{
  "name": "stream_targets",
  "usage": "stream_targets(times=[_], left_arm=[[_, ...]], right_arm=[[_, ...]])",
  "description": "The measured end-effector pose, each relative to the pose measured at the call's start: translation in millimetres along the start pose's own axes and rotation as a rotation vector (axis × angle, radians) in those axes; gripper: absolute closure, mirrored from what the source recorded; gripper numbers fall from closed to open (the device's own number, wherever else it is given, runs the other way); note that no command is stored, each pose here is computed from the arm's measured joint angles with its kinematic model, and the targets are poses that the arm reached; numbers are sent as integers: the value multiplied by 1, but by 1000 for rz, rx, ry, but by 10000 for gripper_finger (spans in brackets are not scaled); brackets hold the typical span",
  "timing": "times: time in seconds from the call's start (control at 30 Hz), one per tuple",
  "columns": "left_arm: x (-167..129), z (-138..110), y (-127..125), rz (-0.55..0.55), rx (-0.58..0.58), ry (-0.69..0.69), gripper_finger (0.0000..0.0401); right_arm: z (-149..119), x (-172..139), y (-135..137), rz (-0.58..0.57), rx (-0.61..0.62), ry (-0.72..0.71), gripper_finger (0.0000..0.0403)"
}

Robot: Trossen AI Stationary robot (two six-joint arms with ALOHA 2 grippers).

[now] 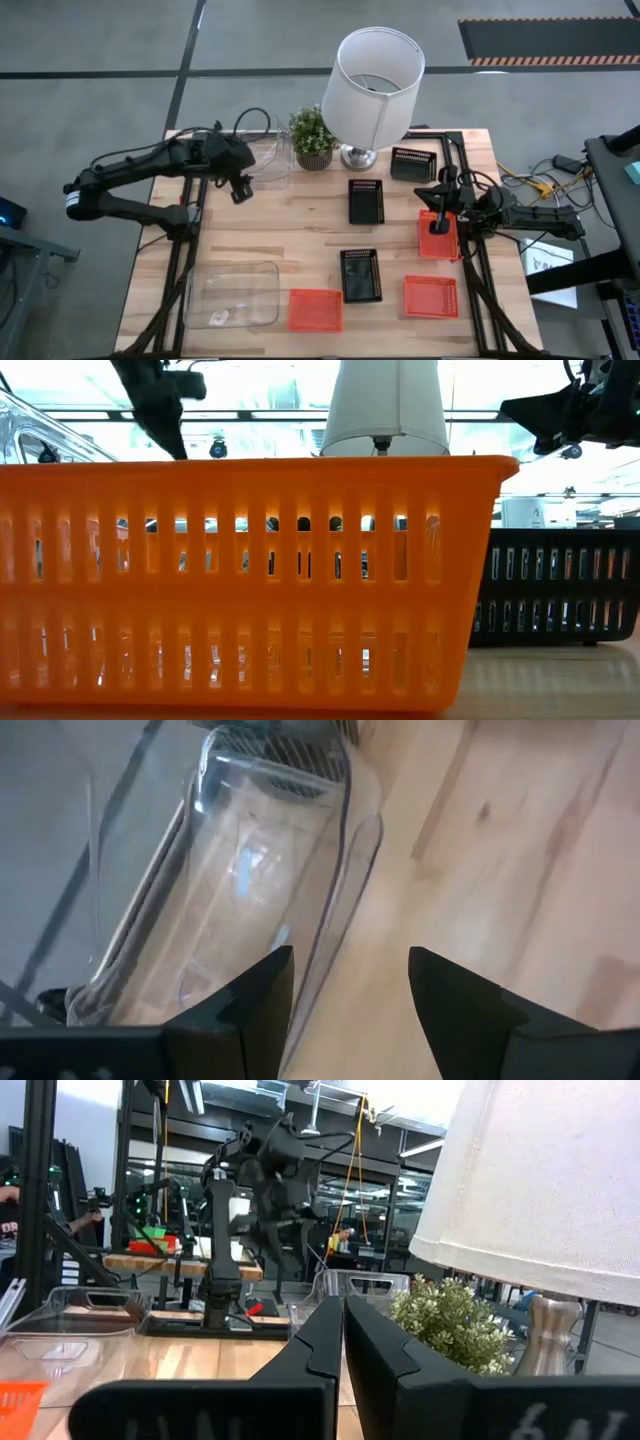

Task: Stack baskets by color
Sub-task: Stack the middle transparent bin into the top transparent bin

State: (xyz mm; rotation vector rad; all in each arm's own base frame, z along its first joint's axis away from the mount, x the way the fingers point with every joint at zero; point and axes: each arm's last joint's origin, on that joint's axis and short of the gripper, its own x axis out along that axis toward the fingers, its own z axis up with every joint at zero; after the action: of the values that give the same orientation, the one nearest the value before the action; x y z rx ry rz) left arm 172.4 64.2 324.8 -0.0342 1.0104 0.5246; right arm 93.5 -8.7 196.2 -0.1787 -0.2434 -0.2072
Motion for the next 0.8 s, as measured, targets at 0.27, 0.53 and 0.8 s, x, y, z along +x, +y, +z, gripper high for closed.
stream_targets(times=[0.27,0.53,0.8], left_arm=[[46,-17,-9,66,87,-61,218],[66,-20,-10,117,97,-44,222],[71,-21,-10,119,125,-59,296]], right_arm=[[-2,0,0,4,-8,18,394],[-2,0,0,4,-15,18,394],[-2,0,0,4,-15,18,394]])
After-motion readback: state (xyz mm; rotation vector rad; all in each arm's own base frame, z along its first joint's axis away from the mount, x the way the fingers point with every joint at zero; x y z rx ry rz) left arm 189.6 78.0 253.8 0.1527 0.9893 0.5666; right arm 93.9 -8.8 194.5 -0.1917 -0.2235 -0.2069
